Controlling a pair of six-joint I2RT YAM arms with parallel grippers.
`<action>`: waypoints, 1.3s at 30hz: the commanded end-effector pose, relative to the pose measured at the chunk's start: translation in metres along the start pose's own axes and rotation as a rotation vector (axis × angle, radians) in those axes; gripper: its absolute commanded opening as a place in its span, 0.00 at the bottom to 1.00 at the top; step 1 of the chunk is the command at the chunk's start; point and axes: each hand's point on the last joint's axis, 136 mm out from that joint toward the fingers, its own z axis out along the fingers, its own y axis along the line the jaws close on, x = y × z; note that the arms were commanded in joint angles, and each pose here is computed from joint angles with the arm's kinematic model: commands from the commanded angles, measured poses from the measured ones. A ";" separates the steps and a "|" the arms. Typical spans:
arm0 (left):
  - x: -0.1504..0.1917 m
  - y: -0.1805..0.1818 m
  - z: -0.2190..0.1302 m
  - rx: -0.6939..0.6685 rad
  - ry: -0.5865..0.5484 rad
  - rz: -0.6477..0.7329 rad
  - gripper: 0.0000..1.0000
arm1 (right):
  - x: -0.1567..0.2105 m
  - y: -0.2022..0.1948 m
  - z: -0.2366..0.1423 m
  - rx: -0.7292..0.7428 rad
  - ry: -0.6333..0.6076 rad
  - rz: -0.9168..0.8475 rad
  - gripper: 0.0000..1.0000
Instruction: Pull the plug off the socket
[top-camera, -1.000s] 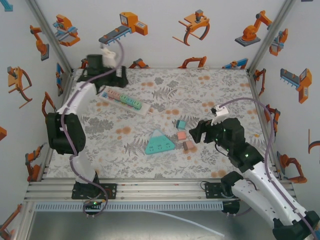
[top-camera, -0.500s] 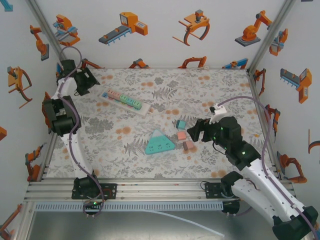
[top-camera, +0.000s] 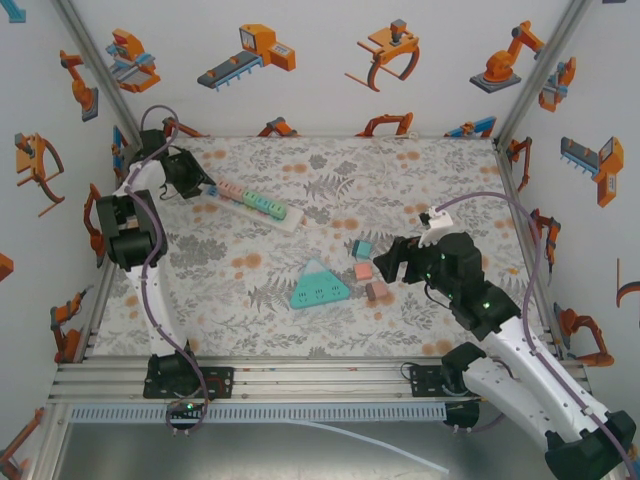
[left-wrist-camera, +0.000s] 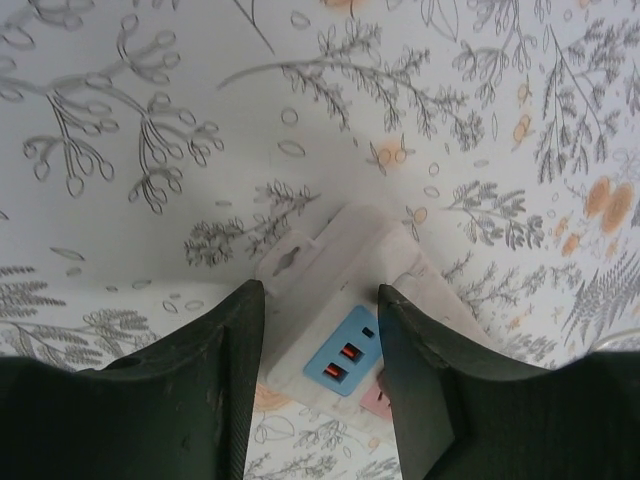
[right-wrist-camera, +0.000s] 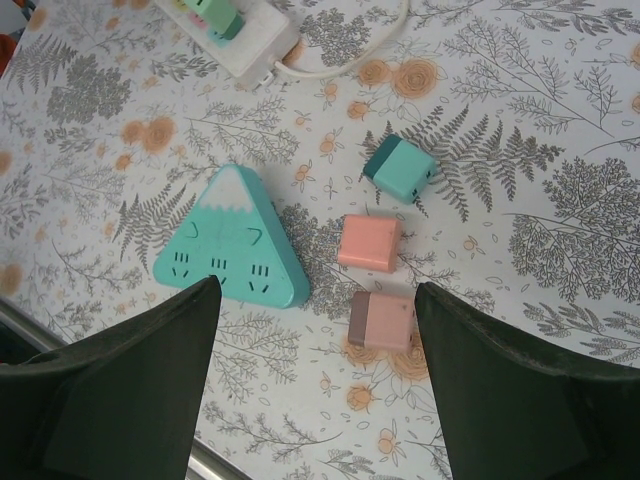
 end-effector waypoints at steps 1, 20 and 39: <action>0.065 0.011 0.003 -0.084 0.148 -0.019 0.48 | -0.002 0.002 -0.002 -0.006 -0.018 0.017 0.71; 0.220 -0.017 -0.017 0.028 0.184 -0.163 0.48 | -0.008 0.001 -0.003 0.018 -0.013 0.038 0.71; 0.218 -0.035 -0.084 -0.006 -0.020 0.015 0.62 | -0.048 0.047 0.103 -0.293 0.173 -0.634 0.75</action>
